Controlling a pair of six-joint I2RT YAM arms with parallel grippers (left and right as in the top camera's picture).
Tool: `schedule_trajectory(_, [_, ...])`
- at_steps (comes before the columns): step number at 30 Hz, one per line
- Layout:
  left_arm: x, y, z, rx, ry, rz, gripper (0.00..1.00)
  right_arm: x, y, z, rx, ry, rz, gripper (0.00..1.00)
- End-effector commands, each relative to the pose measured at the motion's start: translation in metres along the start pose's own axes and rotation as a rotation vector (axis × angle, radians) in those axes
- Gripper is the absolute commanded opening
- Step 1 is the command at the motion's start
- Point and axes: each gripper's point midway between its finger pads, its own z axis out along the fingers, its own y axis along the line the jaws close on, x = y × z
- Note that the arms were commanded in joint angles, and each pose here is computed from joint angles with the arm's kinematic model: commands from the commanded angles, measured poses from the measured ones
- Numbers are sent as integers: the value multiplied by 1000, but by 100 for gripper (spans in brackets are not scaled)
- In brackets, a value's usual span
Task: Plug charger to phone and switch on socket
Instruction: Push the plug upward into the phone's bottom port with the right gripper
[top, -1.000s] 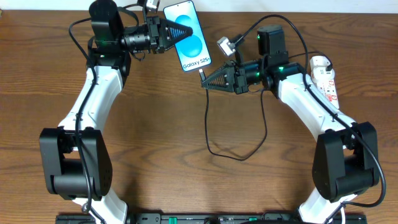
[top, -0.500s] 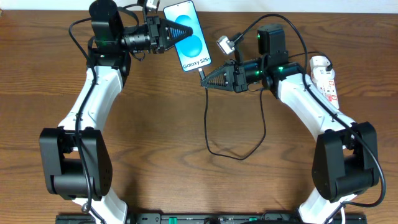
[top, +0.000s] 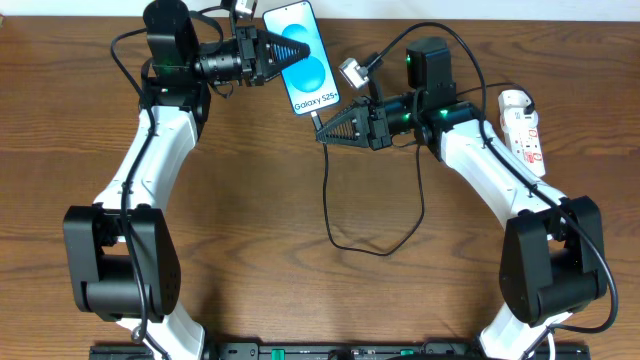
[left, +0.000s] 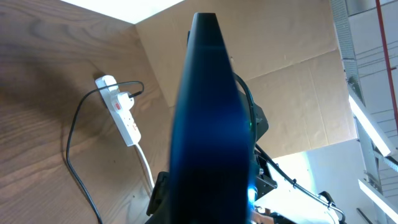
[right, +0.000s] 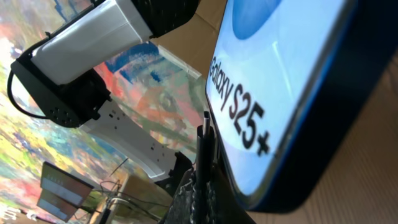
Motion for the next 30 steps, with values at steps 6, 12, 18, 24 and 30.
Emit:
schedule_trajectory(6, [-2,-9,0,6,-4,29,8,-1,-1,-4,0,-6,19,1])
schedule_trajectory(12, [-2,-9,0,6,-5,29,7,-3,-2,-10,9,-17,20,1])
schedule_trajectory(18, [-2,-9,0,6,-5,29,7,-2,-1,-11,3,-16,21,1])
schedule_trajectory(24, [-2,-9,0,6,-4,29,7,-2,-2,-11,1,-16,23,1])
schedule_trajectory(30, [-2,-9,0,6,-4,29,7,0,-2,-11,-1,-15,39,1])
